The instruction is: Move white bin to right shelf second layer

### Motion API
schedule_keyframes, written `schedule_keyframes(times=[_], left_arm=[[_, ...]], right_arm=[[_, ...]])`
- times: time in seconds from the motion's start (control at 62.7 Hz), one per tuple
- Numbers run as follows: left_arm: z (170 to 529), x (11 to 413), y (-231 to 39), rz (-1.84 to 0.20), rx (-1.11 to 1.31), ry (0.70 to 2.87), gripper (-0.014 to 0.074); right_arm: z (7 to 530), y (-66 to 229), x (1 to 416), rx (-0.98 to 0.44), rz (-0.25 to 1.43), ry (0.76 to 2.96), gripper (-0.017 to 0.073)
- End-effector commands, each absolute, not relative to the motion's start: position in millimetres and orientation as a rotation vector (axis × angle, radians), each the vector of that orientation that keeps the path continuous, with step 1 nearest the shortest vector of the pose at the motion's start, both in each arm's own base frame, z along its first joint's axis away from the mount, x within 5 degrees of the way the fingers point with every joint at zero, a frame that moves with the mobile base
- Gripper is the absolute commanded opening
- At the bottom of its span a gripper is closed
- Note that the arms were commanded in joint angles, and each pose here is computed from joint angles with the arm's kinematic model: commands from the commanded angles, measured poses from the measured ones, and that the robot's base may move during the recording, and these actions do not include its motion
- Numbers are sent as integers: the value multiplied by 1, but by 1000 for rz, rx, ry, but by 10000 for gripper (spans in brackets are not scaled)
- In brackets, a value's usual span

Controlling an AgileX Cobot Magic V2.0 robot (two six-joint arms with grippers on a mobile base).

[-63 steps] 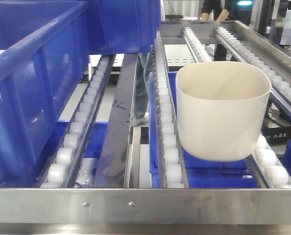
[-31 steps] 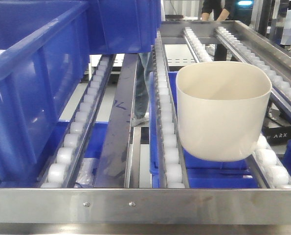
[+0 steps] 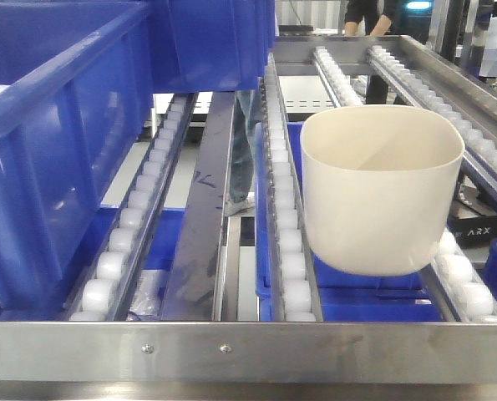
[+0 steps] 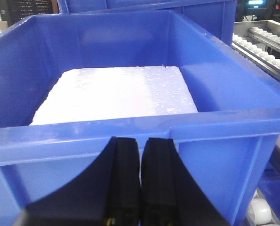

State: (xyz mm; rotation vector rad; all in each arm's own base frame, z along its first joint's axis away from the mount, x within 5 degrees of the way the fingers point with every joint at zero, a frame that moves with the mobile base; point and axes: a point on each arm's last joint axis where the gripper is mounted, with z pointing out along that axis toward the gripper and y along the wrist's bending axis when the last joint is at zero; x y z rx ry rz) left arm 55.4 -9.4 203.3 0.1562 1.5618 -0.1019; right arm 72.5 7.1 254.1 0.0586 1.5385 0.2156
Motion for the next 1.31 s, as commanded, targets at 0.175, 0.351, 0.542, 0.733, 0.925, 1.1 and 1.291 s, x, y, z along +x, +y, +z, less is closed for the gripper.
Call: schedule_keyframes(times=[0.175, 0.351, 0.542, 0.733, 0.925, 1.1, 1.291], left_arm=[[199, 56, -9, -107, 139, 1501, 85], [199, 56, -9, -107, 139, 1501, 85], [199, 56, -9, -107, 139, 1501, 85], [199, 56, -9, -107, 139, 1501, 85], [199, 56, -9, -107, 139, 1501, 85], [199, 56, -9, -107, 139, 1501, 85], [199, 56, -9, -107, 139, 1501, 85]], right_arm=[[222, 3, 55, 72, 178, 1403, 48], [216, 3, 53, 75, 174, 1409, 48], [216, 3, 53, 75, 175, 1404, 48], [216, 3, 53, 75, 174, 1405, 48], [216, 3, 53, 75, 174, 1405, 48], [216, 3, 53, 75, 174, 1405, 48], [216, 3, 53, 75, 174, 1405, 48]])
